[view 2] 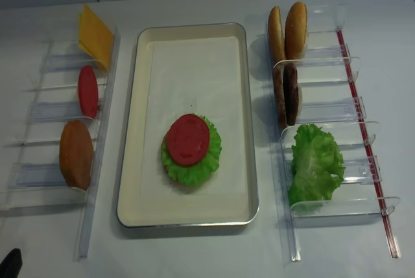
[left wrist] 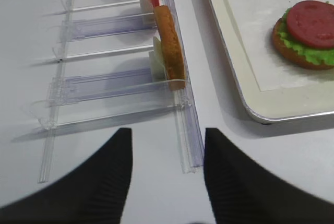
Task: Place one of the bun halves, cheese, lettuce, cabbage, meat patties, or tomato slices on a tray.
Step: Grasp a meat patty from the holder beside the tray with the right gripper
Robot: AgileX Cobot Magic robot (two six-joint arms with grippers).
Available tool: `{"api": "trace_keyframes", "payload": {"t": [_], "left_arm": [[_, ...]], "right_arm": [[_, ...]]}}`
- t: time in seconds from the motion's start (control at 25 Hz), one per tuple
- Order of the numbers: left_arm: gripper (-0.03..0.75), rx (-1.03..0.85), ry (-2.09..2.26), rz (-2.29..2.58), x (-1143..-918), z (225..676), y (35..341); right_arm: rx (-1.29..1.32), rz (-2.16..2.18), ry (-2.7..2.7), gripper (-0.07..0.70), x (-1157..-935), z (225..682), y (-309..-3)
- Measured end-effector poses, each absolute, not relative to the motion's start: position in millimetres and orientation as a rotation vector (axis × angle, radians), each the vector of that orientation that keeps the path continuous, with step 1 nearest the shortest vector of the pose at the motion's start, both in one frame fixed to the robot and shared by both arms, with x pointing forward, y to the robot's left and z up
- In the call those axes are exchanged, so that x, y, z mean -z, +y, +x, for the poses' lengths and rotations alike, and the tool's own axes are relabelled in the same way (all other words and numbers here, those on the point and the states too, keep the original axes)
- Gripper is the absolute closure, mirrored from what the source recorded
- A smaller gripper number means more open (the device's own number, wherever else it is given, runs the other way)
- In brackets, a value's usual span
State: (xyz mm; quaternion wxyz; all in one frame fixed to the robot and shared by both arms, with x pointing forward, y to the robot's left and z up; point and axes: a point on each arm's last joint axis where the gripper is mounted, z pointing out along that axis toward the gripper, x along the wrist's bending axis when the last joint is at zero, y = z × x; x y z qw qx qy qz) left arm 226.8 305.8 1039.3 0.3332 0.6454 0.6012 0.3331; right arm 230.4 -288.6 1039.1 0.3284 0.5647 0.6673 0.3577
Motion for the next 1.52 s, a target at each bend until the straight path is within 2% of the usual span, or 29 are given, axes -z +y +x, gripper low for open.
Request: {"api": "trace_keyframes", "payload": {"t": [0.4,0.76,1.16,1.52], "left_arm": [[0.387,-0.870,1.570,1.685,-1039.3,226.8,305.8],[0.387,-0.870,1.570,1.685,-1039.3,226.8,305.8],[0.387,-0.870,1.570,1.685,-1039.3,226.8,305.8],[0.387,-0.870,1.570,1.685,-1039.3,226.8,305.8]], "right_arm": [[-0.925,1.478,1.771,0.062,-1039.3,233.1,-288.0],[-0.892,1.598,1.974,0.062,-1043.0,264.1,-279.9],[-0.839,1.721,2.102,0.062,-1083.0,317.1,-276.1],[-0.792,1.809,2.218,0.062,-1136.1,389.5,-268.2]]}}
